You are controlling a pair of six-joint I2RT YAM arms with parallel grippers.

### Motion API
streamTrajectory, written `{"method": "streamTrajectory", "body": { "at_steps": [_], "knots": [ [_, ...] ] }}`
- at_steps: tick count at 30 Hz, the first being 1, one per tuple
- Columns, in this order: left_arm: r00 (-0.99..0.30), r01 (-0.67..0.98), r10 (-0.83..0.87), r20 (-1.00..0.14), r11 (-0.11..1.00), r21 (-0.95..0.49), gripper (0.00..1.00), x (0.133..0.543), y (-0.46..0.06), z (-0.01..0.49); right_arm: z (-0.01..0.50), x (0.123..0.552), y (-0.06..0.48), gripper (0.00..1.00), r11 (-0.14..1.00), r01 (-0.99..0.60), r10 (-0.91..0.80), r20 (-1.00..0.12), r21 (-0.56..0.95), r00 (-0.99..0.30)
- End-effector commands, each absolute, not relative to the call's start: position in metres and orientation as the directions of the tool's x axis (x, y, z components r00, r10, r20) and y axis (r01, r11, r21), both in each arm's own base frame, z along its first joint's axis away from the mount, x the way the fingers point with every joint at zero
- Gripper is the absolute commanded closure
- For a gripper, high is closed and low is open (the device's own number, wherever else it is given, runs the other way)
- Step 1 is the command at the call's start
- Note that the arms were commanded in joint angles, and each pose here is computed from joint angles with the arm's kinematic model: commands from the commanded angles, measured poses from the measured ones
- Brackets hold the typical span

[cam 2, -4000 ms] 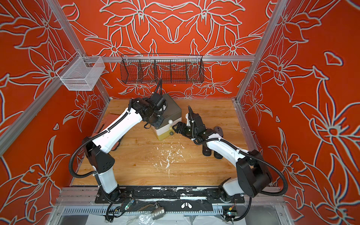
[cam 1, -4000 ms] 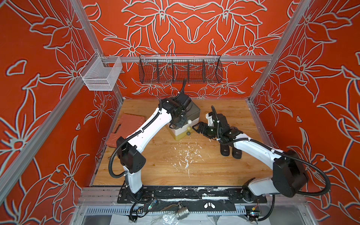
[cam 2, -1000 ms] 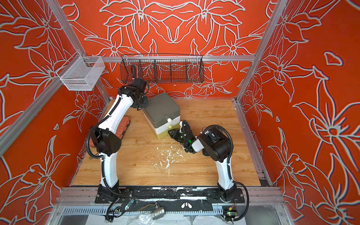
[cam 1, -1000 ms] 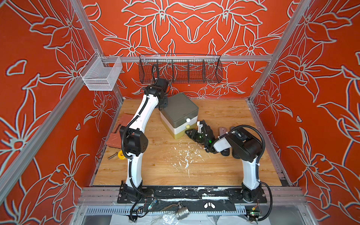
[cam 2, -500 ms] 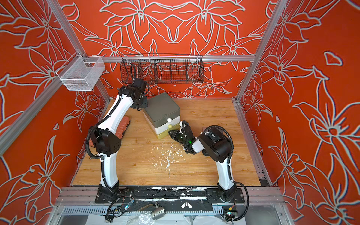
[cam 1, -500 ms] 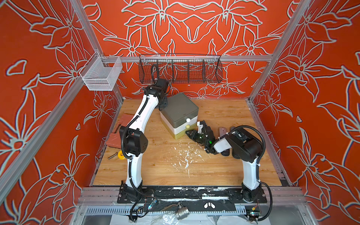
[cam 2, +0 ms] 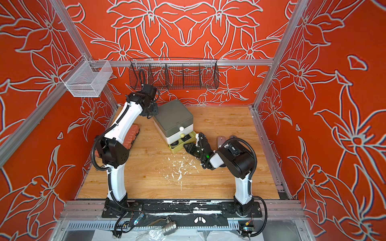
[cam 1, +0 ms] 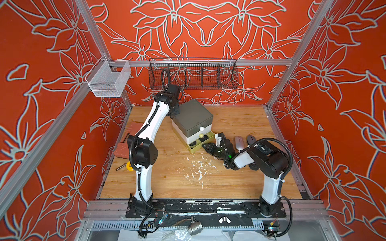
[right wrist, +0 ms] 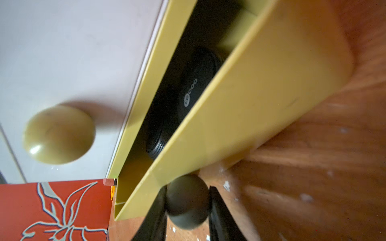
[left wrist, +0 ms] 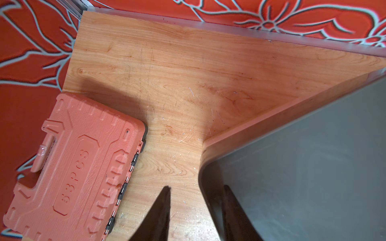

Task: Take the mice out of the drawer
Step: Open the drawer in the storage box.

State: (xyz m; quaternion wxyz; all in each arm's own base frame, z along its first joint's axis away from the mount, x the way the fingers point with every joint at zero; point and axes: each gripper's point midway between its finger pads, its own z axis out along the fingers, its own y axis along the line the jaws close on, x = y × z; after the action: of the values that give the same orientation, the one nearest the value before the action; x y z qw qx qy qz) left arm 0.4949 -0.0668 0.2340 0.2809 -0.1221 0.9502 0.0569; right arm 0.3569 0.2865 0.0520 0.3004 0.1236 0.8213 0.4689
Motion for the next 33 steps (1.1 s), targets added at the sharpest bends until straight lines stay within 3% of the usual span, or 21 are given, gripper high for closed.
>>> {"method": "streamTrajectory", "body": {
  "at_steps": [1, 22, 33],
  "knots": [
    [-0.881, -0.276, -0.204, -0.426, 0.954, 0.114, 0.61, 0.471, -0.054, 0.203, 0.053, 0.346, 0.279, 0.76, 0.553, -0.072, 0.483, -0.39, 0.83, -0.784],
    [-0.872, -0.279, -0.221, -0.436, 0.958, 0.073, 0.62, 0.468, -0.058, 0.204, 0.05, 0.272, 0.248, 0.77, 0.671, -0.018, 0.414, -0.394, 0.741, -0.821],
    [-0.864, -0.268, -0.228, -0.449, 0.963, 0.027, 0.62, 0.47, -0.065, 0.214, 0.045, 0.265, 0.238, 0.75, 0.712, 0.033, 0.419, -0.387, 0.702, -0.821]
  ]
}}
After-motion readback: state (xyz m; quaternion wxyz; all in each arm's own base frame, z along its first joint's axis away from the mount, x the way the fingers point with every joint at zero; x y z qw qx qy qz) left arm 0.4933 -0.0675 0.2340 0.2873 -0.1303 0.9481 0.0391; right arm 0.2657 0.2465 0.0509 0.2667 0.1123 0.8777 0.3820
